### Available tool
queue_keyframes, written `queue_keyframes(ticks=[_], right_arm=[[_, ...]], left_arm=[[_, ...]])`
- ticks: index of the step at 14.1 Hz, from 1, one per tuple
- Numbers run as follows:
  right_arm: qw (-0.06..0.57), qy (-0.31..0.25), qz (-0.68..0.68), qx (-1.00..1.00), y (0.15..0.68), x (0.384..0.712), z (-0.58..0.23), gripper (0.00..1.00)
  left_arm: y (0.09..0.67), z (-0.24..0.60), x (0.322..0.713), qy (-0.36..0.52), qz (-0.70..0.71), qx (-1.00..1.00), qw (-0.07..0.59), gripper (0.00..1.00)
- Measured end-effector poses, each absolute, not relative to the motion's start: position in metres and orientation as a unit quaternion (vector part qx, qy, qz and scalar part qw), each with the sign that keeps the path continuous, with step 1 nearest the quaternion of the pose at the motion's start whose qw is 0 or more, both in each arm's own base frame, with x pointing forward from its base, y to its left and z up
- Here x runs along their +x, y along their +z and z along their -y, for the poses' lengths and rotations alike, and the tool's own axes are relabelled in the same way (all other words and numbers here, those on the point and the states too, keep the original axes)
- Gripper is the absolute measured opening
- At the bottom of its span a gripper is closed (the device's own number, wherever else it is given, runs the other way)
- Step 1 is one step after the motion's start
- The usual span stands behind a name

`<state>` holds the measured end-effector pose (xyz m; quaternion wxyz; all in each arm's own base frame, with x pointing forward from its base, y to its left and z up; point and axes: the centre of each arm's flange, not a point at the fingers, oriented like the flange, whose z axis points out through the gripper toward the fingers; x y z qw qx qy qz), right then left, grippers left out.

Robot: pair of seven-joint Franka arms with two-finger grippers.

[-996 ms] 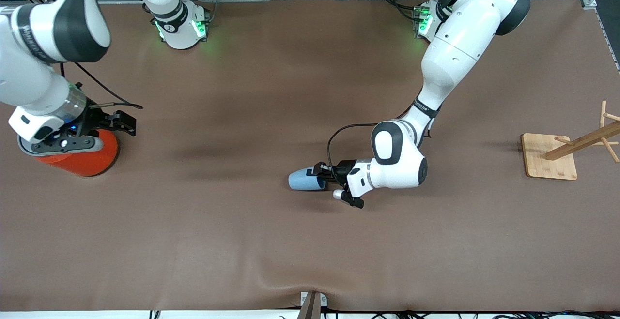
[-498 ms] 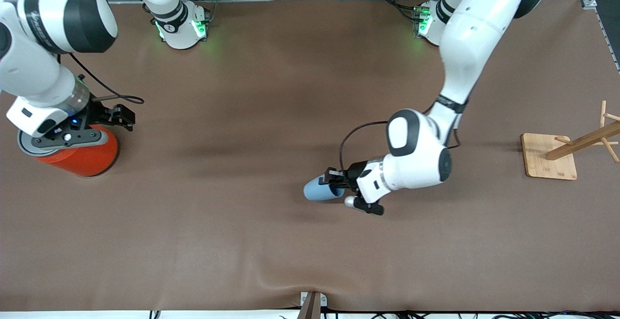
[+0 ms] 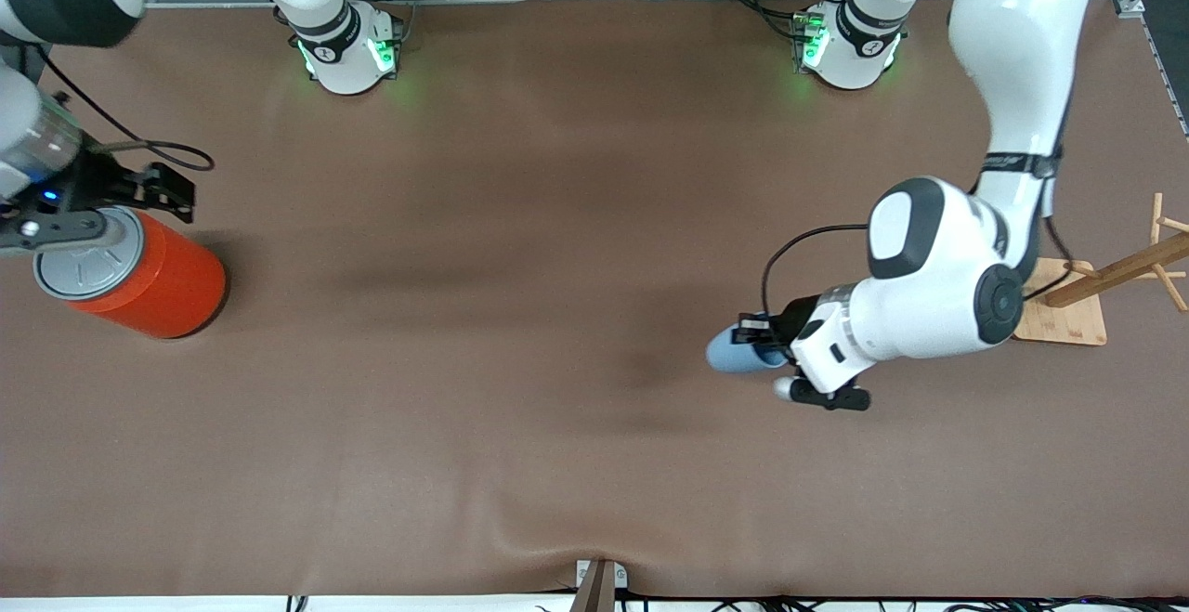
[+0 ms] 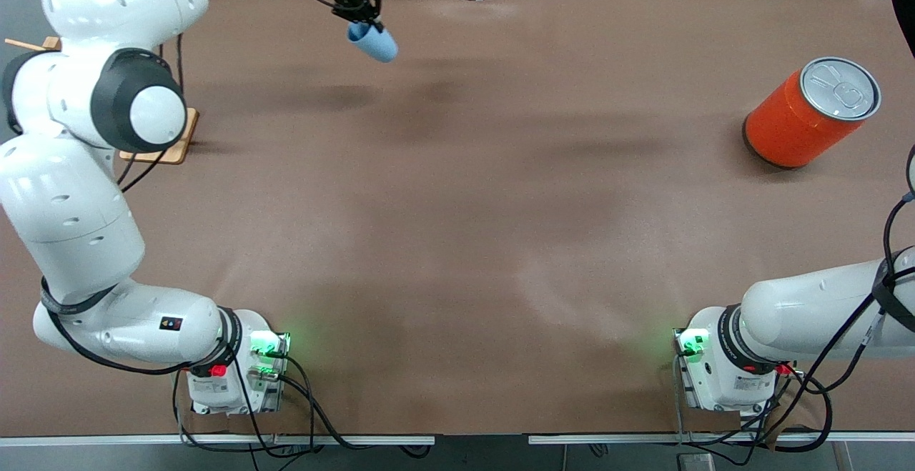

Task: Flip cup
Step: 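Carry the blue cup with the left gripper toward the wooden stand, then set the cup upright on the table and open the left gripper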

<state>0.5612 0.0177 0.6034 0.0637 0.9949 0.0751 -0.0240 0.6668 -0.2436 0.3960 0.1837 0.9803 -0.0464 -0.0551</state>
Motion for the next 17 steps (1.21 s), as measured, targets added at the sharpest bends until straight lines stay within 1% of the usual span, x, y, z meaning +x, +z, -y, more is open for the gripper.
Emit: queue_keyframes(ticks=[2,5,7,9,12,17], right_arm=[[0.063,-0.03,-0.071,0.995,0.62,0.557,-0.016,1.0],[0.06,-0.036,-0.067,0.995,0.624,0.554,-0.013,1.0],[0.032,-0.036,-0.054,0.997,0.623,0.554,-0.006,1.0],[-0.006,-0.035,-0.028,0.999,0.623,0.554,0.009,1.0],[-0.019,-0.032,0.013,0.999,0.624,0.554,0.013,1.0],[-0.015,-0.022,0.008,1.0,0.626,0.557,-0.017,1.0]], left_arm=[[0.4,0.225,0.654,-0.051,0.052,0.989,0.128,0.06],[0.392,0.174,0.633,-0.054,0.034,0.995,0.079,0.06],[0.374,0.146,0.614,-0.028,0.03,0.998,0.045,0.06],[0.352,0.119,0.591,-0.021,0.026,0.999,0.019,0.06],[0.317,0.076,0.573,-0.007,0.011,1.0,0.002,0.06],[0.281,0.061,0.562,-0.013,0.001,1.0,0.006,0.06]])
